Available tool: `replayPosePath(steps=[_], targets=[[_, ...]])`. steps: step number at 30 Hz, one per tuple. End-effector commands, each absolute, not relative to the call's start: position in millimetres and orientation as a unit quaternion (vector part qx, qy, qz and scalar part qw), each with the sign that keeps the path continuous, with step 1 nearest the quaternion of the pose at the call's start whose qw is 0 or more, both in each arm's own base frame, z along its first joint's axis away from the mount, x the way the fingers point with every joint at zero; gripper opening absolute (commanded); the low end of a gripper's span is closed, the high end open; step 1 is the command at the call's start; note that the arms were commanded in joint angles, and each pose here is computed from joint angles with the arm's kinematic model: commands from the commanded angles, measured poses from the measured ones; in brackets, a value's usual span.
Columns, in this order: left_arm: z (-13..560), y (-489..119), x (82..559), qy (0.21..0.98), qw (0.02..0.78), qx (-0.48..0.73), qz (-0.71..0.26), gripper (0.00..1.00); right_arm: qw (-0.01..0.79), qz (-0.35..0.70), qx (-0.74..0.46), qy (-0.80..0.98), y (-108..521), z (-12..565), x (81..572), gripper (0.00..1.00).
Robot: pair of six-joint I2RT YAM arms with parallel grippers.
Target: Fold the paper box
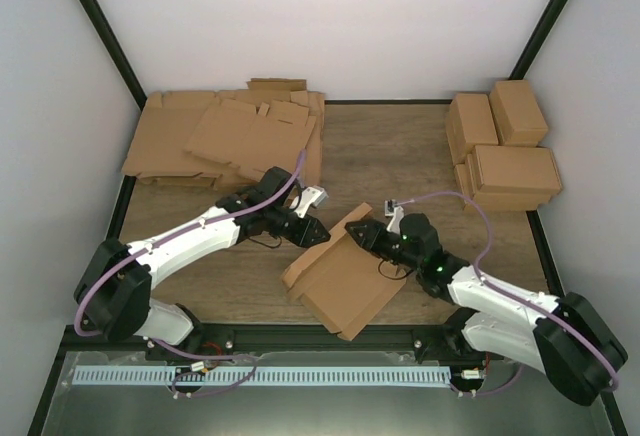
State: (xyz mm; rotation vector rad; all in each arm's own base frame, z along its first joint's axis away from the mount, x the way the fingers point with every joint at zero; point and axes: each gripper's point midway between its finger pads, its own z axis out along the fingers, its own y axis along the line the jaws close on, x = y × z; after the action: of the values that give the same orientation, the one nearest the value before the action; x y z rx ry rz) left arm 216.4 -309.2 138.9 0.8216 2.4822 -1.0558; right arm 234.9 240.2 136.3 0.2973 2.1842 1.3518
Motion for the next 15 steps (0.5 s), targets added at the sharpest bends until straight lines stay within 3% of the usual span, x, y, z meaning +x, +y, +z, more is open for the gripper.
replayPosePath(steps=[1, 7, 15], targets=[[129.8, -302.6, 216.1, 0.882, 0.151, 0.280, -0.347, 0.25, 0.307, 0.466, 0.104, 0.823, 225.4, 136.5, 236.6, 0.44], [132.4, -302.3, 216.7, 0.882, 0.153, 0.279, -0.347, 0.26, 0.344, 0.407, 0.064, 0.844, 211.7, 145.3, 237.6, 0.52], [143.2, -303.5, 219.4, 0.879, 0.164, 0.281, -0.348, 0.29, 0.320, 0.344, 0.058, 0.881, 196.8, 107.4, 229.8, 0.53]])
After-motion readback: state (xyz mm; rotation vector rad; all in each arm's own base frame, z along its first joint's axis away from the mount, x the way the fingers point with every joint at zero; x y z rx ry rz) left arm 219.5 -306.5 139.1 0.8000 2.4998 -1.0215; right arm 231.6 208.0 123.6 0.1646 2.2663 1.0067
